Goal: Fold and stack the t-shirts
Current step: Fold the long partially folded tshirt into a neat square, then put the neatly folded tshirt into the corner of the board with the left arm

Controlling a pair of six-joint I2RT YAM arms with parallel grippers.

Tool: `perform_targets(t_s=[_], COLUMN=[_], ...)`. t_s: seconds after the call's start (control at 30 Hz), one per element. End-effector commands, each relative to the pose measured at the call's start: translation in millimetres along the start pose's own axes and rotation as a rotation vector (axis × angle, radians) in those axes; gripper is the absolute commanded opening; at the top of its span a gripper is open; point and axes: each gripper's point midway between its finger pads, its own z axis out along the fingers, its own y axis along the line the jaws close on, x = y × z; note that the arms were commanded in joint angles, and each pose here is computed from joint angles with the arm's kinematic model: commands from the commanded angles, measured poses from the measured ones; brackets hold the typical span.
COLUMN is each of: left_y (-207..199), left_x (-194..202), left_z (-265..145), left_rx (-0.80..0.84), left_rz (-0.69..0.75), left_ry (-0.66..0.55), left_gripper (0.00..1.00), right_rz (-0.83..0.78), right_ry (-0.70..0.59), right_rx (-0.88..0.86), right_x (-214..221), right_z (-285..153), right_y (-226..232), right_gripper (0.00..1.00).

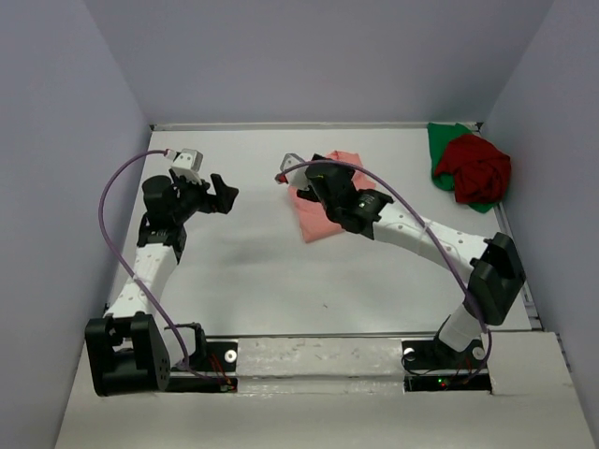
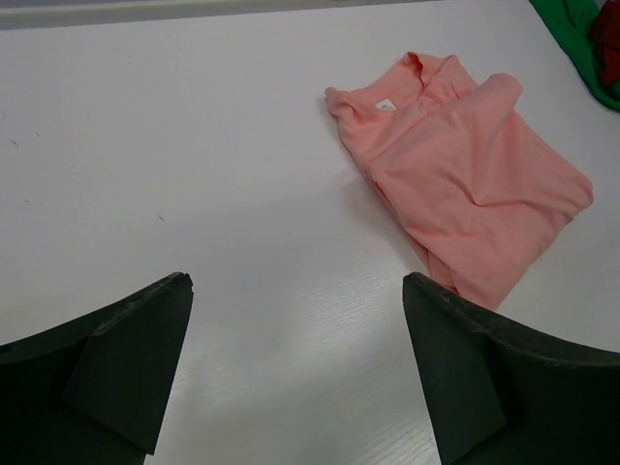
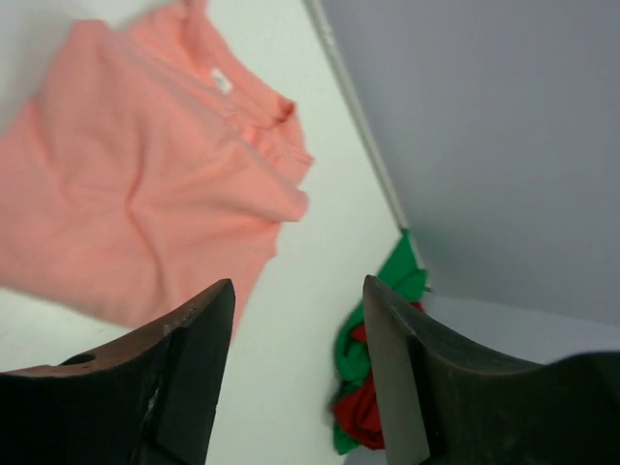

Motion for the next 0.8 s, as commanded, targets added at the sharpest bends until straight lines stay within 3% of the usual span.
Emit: perform_targets(t_s=[0.0, 0.13, 0.33, 0.77], left_y=[-3, -5, 0, 6], left_x=[3, 7, 5, 19], left_z=[-1, 9, 10, 29], left_rx=[0.023, 0.052, 0.021, 0.02], left_rz=[-0.021, -0.107, -0.099, -0.159], left_ry=[-0.032, -0.013, -0.021, 0.055], left_gripper=[0.99, 0.99, 0.99, 0.99], right_rz=[0.161, 0.219, 0.239, 0.199], right_ry=[0.025, 0.024, 0.09, 0.137], right_rx=[-0.333, -0.625, -0.904, -1.026], right_x=[11, 17, 31, 17], right_z=[-32, -54, -74, -44], right_y=[39, 90, 154, 193], right_gripper=[0.58, 0.57, 0.61, 0.62])
